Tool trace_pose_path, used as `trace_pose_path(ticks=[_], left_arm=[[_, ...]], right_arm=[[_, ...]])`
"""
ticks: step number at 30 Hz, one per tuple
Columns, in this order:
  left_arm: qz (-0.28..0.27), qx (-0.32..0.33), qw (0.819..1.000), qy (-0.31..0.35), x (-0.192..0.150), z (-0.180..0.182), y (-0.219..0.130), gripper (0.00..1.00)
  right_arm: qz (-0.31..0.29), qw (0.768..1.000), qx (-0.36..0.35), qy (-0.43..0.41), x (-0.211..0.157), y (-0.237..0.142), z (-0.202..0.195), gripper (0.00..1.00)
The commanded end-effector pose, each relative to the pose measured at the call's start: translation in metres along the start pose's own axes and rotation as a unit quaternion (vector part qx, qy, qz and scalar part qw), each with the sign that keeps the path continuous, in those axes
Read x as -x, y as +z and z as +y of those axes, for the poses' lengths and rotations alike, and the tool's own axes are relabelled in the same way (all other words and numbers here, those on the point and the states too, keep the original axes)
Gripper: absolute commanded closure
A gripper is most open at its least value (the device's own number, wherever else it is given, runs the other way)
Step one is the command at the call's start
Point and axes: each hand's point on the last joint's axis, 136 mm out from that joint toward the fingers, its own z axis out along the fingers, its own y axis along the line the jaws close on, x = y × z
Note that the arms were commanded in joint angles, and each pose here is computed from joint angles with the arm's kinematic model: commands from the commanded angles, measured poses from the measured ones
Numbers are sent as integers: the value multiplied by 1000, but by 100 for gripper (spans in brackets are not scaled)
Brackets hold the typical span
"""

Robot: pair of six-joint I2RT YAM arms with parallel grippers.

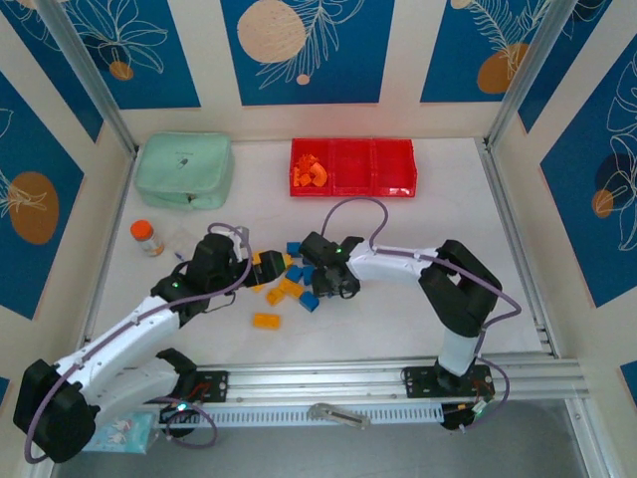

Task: Sort the legos into containers by color
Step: Pick up the lego from the center of the table, then place the lego in the container.

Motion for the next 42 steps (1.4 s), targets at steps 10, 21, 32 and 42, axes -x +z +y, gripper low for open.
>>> trace_pose_path(ticks=[10, 21, 32, 42], left_arm=[[-3, 7, 1000, 5, 1, 2, 4, 1], [-23, 5, 1000, 16, 20, -9, 5, 1], [-47, 10, 999, 14, 61, -20, 17, 1], [-67, 27, 997, 11, 92, -12, 30, 1]], right_arm=[[-7, 1000, -16, -19, 11, 4, -9, 55], [-74, 997, 9, -1, 62, -36, -27, 56], [-187, 981, 6, 47, 201, -56, -72, 56], [-236, 969, -6, 76, 309, -31, -113, 54]])
